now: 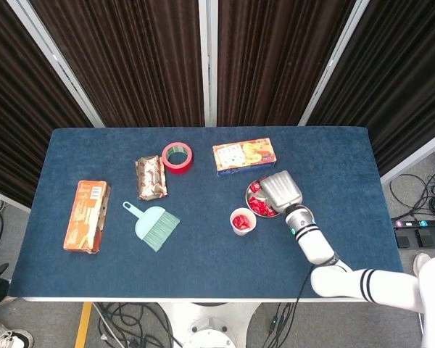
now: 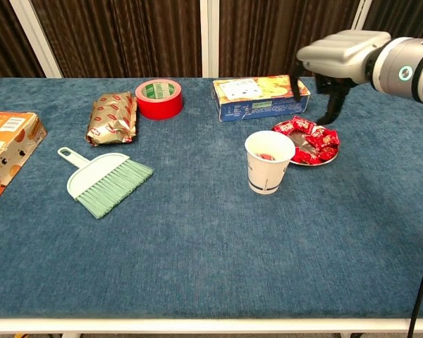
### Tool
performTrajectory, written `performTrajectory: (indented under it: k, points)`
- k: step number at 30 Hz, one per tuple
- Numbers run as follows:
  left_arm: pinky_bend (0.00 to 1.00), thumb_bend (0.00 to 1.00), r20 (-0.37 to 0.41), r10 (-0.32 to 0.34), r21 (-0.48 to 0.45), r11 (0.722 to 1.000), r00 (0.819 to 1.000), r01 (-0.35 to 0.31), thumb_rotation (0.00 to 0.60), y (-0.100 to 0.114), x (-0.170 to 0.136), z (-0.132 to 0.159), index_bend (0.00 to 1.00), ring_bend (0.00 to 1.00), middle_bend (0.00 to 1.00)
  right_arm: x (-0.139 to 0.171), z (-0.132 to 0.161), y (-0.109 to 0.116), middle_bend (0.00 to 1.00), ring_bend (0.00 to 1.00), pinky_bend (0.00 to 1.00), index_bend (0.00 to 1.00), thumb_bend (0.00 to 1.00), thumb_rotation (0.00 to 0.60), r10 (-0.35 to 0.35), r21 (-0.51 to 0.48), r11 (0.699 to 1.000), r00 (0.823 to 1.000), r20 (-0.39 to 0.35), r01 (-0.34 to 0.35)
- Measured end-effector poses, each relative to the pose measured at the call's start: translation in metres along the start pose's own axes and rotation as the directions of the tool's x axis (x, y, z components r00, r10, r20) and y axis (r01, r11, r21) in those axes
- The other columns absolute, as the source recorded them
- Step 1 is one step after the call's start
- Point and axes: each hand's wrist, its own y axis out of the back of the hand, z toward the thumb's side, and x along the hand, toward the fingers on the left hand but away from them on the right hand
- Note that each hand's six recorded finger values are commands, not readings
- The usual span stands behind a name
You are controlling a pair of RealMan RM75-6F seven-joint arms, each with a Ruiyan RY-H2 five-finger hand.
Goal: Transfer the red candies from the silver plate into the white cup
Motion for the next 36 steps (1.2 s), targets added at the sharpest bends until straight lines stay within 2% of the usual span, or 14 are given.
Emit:
performTrajectory:
  k: [5, 9, 19, 36]
  points:
    - [0.19, 0.11, -0.003, 0.001, -0.001, 1.000, 1.000, -0.001, 0.600, 0.002, 0.000, -0.002, 0.15, 0.06, 0.16, -0.017, -0.029, -0.019, 1.00, 1.00, 1.00, 0.44, 0.10, 0.600, 0.085, 0.011, 0.996, 0.989, 0.119, -0.087]
    - [0.19, 0.11, -0.006, 0.005, -0.003, 1.000, 1.000, -0.005, 0.600, 0.003, 0.000, -0.003, 0.15, 0.06, 0.16, -0.031, -0.037, -0.028, 1.00, 1.00, 1.00, 0.44, 0.11, 0.600, 0.120, 0.027, 0.992, 0.979, 0.166, -0.126]
    - [0.19, 0.11, -0.013, 0.005, -0.007, 1.000, 1.000, -0.005, 0.599, 0.003, 0.001, -0.006, 0.15, 0.06, 0.16, -0.053, -0.022, -0.042, 1.00, 1.00, 1.00, 0.44, 0.11, 0.600, 0.157, 0.076, 0.983, 0.977, 0.145, -0.169]
    - [0.19, 0.11, -0.022, 0.003, -0.008, 1.000, 1.000, -0.003, 0.600, 0.003, 0.001, -0.011, 0.15, 0.06, 0.16, -0.056, -0.023, -0.057, 1.00, 1.00, 1.00, 0.46, 0.14, 0.600, 0.201, 0.072, 0.974, 0.967, 0.157, -0.214]
